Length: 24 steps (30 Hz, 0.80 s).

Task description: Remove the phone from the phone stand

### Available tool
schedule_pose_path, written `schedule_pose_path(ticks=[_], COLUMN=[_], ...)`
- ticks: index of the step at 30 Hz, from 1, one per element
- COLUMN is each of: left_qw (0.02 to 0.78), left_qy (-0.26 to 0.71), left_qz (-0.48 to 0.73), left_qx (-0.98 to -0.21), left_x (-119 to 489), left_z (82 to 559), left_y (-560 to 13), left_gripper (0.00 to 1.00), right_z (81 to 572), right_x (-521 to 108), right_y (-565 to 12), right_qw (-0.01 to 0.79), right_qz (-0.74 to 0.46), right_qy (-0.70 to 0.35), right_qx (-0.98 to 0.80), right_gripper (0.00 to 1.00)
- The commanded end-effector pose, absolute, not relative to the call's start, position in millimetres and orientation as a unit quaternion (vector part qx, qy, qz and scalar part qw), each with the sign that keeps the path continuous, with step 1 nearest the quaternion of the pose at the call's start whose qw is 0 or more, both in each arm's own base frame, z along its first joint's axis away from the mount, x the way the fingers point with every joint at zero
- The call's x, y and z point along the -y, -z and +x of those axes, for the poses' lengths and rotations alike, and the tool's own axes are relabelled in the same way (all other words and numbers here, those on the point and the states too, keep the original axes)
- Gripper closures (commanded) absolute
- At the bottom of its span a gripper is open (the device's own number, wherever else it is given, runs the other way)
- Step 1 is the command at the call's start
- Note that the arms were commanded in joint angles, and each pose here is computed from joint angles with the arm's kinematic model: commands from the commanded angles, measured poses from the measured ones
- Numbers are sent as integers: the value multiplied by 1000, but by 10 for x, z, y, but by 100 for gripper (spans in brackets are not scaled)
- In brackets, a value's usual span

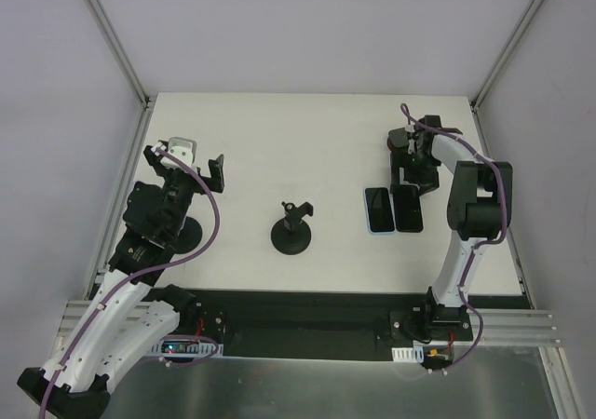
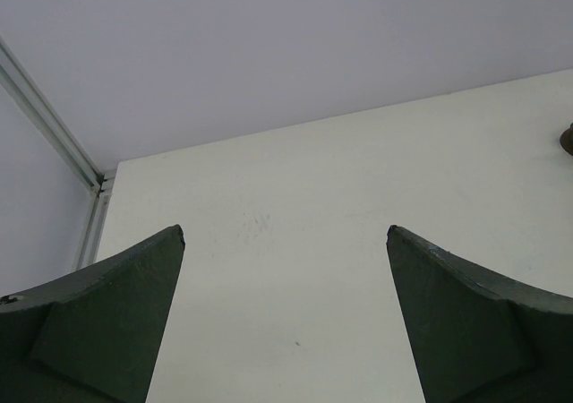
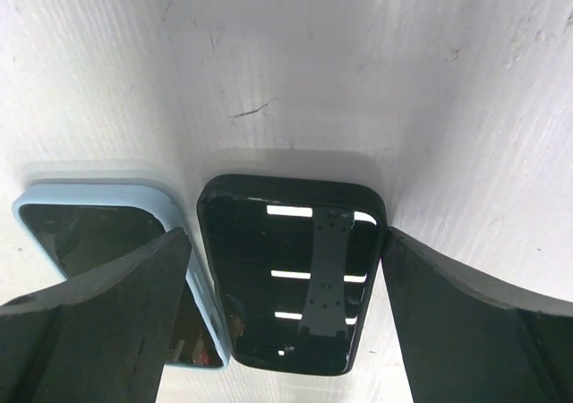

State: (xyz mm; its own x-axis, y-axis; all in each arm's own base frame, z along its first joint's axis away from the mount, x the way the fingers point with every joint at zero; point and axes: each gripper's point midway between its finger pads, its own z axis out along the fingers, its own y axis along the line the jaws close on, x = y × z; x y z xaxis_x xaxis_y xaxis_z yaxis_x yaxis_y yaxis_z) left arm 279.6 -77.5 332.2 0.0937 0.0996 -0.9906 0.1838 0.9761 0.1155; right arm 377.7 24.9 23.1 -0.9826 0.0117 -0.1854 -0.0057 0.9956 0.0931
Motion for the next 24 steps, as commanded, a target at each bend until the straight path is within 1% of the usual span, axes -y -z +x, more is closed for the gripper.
schedule_pose_path(ticks=[1,9,18,21,24], left_qw=[747,747,746,746,746], left_qy=[38,40,43,42,44], left_qz=[110,112,114,114,114], left_qx=[-654,-654,-654,-655,-655], left_x=[819,831,841,843,849], left_z=[2805,2806,2803,2807,2805], left_y=[-3427,-3427,-3423,-3419,-3419], left_gripper=[6,5,5,5,5], right_z=[3894,3840,3838,3834,3862], right_x=[-312,-427,-541,-514,-481], right_y=[-424,-373,-466,-524,-723], right_qw=[133,126,134,145,179], right_qz=[17,18,16,17,20], right_qy=[-84,-115,-149,-141,-130], right_qx=[-987,-985,-980,-979,-975], right_gripper=[11,12,12,13,13])
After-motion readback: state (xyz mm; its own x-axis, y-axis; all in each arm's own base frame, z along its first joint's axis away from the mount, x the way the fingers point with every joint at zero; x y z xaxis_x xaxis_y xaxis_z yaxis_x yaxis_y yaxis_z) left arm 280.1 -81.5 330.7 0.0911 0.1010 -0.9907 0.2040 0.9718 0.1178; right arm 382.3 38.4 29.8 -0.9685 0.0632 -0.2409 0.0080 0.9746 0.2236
